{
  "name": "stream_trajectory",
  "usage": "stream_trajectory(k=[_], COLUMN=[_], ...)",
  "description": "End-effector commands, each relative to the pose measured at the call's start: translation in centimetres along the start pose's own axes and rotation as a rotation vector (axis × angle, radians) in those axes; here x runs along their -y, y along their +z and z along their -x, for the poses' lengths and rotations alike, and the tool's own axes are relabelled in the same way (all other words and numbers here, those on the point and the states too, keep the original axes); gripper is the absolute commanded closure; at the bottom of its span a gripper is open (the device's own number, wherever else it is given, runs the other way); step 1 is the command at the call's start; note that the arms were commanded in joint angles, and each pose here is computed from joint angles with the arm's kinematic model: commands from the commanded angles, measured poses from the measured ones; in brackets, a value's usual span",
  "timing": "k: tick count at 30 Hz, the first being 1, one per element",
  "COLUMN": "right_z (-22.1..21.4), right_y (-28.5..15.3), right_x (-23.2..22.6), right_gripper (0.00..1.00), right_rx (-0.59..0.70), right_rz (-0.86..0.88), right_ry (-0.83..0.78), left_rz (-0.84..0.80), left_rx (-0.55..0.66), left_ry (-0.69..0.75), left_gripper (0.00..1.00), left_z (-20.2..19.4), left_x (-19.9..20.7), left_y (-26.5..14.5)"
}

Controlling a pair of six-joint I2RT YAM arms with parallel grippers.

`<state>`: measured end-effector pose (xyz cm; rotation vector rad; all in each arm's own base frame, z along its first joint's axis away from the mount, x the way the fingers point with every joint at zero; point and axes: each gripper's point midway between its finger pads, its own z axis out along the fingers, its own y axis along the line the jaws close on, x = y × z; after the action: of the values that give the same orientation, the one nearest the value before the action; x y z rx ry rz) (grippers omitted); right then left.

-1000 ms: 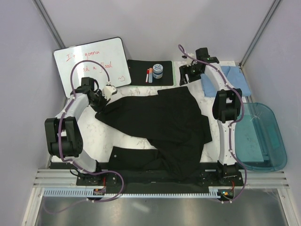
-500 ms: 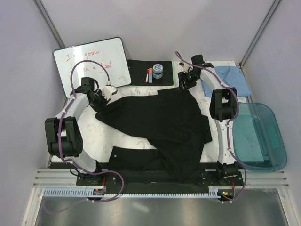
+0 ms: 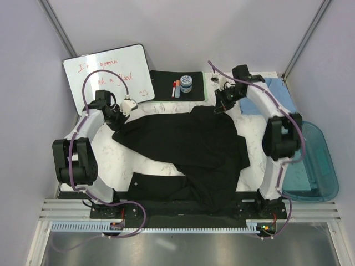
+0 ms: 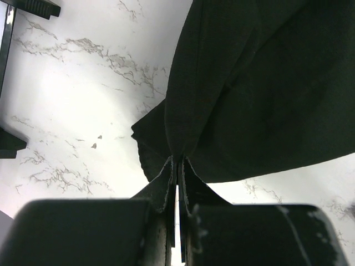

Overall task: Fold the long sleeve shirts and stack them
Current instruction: Flatten the shirt out

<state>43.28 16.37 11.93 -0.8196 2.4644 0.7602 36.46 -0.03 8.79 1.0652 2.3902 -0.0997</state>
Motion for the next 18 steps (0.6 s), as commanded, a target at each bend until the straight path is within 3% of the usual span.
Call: stream_trajectory(k=[1,2,3,6,7,10,11,13,16,18], right_z=[-7.8,-10.1,-16.0,-23.3,-24.0,-21.5,-20.1,-16.7,-13.3,-11.1], right_y=[-4.1,-5.2,-3.8,-4.6,-5.1,-5.9,-6.1,-5.2,-3.4,-2.6], right_x=[-14.3,-16.3,-17.6,-18.4,-18.1,-17.2,-16.1,-15.4,-12.8,-12.2], right_gripper=[1.0,1.0,1.0,0.7,0.48,0.33,0.29,0.28,0.39,0.41], right_rx=[-0.112,-0.137,-0.298,-0.48,-0.509,-0.436,-0.395,-0.321,-0.283,-0.241], right_rz=[0.193,0.191,0.223,0.246,0.24,0.169,0.146,0.156,0.145,0.143], right_ry=[-0.445,-0.518,-0.582,-0.732,-0.75,-0.704,-0.613,-0.502,-0.28,-0.135], left_rz=[0.022,0.018,0.017,0.015,0.012,0.005,0.003,-0.007,-0.012,-0.015], left_rx=[0.048,0.046,0.047,0.041,0.038,0.024,0.024,0.026,0.027,0.025], left_ry=[-0.04,-0.043,-0.043,-0.038,-0.032,-0.031,-0.033,-0.039,-0.045,-0.046], left_gripper=[0.98,0.98,0.98,0.98,0.98,0.98,0.98,0.98,0.98,0.98], left_z=[1.1,0.9,0.9,0.6,0.4,0.0,-0.1,0.0,0.2,0.1], left_x=[-0.2,0.0,0.1,0.4,0.4,0.6,0.6,0.7,0.6,0.7], left_y=[-1.4,-1.4,-1.5,-1.5,-1.4,-1.1,-1.0,-0.8,-0.6,-0.6])
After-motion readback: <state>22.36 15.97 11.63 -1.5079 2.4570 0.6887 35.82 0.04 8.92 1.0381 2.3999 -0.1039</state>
